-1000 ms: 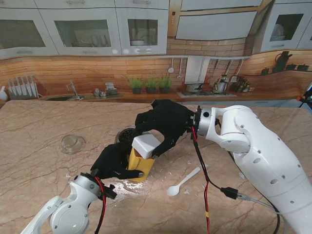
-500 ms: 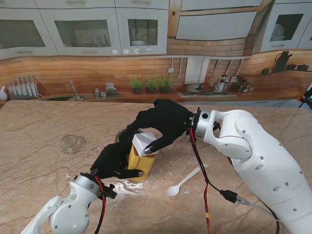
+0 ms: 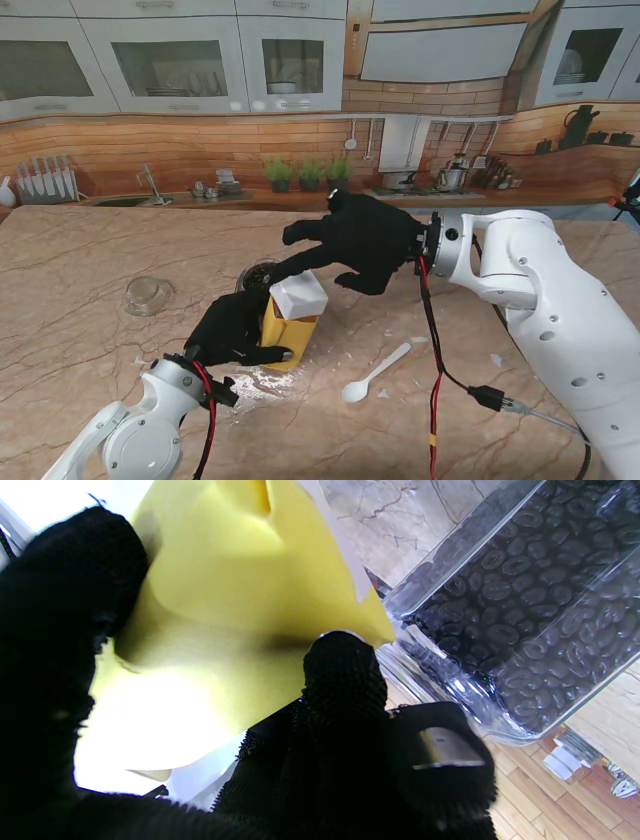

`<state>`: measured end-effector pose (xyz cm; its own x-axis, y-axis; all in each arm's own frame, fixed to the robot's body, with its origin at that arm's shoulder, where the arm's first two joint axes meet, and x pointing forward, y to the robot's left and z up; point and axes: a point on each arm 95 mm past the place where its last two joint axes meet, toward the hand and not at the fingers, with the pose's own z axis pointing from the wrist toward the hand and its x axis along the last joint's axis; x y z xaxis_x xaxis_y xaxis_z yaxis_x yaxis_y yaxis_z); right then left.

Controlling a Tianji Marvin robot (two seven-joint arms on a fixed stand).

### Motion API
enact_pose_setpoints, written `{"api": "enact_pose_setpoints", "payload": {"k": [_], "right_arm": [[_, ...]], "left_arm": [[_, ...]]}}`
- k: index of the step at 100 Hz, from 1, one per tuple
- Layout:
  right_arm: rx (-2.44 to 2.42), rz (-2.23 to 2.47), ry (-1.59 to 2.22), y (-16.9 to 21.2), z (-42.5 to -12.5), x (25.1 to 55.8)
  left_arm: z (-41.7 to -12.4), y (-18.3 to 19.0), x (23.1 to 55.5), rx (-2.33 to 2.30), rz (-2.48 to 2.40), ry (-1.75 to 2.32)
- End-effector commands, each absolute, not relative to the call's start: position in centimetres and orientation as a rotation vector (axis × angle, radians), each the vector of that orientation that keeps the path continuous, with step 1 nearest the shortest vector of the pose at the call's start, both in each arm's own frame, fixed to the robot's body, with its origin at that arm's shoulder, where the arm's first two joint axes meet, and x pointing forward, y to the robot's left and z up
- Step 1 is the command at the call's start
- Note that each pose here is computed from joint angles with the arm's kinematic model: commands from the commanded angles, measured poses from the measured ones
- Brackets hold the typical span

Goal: Portion coffee beans from the glass jar into the coffee jar

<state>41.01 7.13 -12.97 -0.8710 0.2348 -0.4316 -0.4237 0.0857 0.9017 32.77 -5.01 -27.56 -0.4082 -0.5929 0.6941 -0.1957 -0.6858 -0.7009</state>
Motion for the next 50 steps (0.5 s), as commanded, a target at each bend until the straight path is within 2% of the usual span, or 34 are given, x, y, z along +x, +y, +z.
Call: {"api": "enact_pose_setpoints", "payload": {"k": [1, 50], "right_arm": [[-0.175, 1.835, 1.928, 7.3, -13.1, 41.0], [-0.176, 1.926, 1.942, 9.2, -14.6, 41.6]], "left_arm": [[-27.6, -5.2, 32.6, -1.541, -2.187, 1.077], [-27.5, -5.2, 32.6, -1.533, -2.191, 1.087]]}}
